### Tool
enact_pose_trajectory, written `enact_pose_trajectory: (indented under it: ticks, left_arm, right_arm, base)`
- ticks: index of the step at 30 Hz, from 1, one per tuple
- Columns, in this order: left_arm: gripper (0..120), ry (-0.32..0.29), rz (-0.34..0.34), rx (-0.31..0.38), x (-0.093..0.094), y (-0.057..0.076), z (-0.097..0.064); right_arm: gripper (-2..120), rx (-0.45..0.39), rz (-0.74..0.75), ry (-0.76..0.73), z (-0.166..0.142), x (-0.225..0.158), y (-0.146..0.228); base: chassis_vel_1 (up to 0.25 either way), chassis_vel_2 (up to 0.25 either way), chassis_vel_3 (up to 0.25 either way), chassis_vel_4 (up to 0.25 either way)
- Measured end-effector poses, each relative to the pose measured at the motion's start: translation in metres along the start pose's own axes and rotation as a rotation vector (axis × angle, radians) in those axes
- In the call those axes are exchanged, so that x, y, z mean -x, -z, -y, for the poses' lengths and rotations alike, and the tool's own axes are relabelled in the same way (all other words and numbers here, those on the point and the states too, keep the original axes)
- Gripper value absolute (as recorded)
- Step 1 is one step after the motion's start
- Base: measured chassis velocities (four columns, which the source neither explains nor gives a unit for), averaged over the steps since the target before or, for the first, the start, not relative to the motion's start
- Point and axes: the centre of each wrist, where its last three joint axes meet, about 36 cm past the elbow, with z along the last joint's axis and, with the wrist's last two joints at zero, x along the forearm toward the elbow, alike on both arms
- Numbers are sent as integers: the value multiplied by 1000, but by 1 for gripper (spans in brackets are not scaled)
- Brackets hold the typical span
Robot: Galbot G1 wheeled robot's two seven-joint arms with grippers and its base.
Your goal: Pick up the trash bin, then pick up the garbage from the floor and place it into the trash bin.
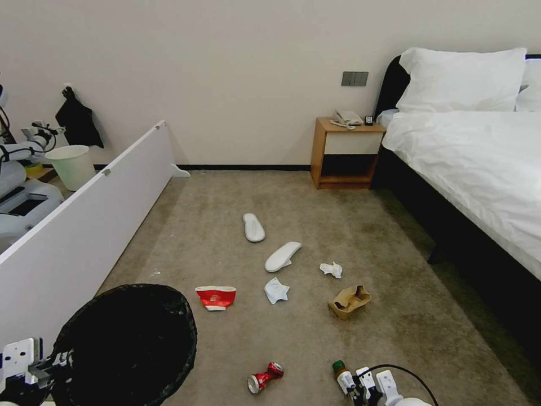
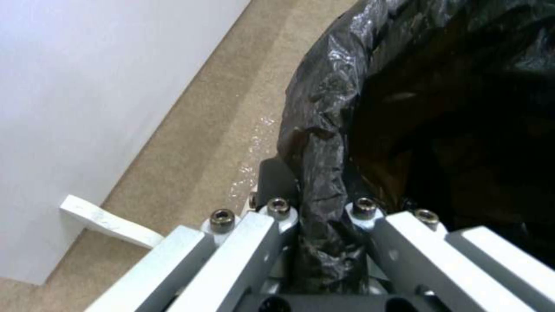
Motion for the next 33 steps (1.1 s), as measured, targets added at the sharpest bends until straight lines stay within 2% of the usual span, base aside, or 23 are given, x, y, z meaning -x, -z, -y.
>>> enact_pose_trajectory:
  ticks: [7,12,13,15,18,19,20,21,24,29,33]
  left_arm:
    - [3,-19,-7,7,1,-1,3]
    - [3,-69,-18,15,10,-2,13]
    - [3,-69,-18,15,10,-2,13]
    - [3,-91,-22,24,15,-1,16]
    - [3,-102,-24,26,16,0,18]
    - [3,-118,-26,28,17,1,19]
    - [3,-136,-26,32,18,3,21]
    - [3,-136,-26,32,18,3,21]
    - [3,-170,-23,38,19,7,26]
    - [3,-187,-15,40,19,9,30]
    - [3,-207,-19,32,16,9,34]
  right_arm:
    - [18,11,93,-6,4,-18,13]
    - [18,13,289,0,6,-46,36]
    - [18,13,289,0,6,-46,36]
    - [18,9,392,8,8,-67,44]
    - [18,8,434,14,10,-78,47]
    - [18,4,491,22,12,-92,49]
    - [18,-10,568,34,15,-109,53]
    - [18,-10,568,34,15,-109,53]
    - [18,-41,725,90,14,-147,65]
    - [18,-79,839,151,12,-176,75]
    - [18,-143,935,223,15,-207,93]
  base:
    - [0,0,0,0]
    - [0,0,0,0]
    - [0,0,0,0]
    - [0,0,0,0]
    - [0,0,0,0]
    - [0,0,0,0]
    - [0,0,0,0]
    - [0,0,0,0]
    - [0,0,0,0]
    - [0,0,0,0]
    - [0,0,0,0]
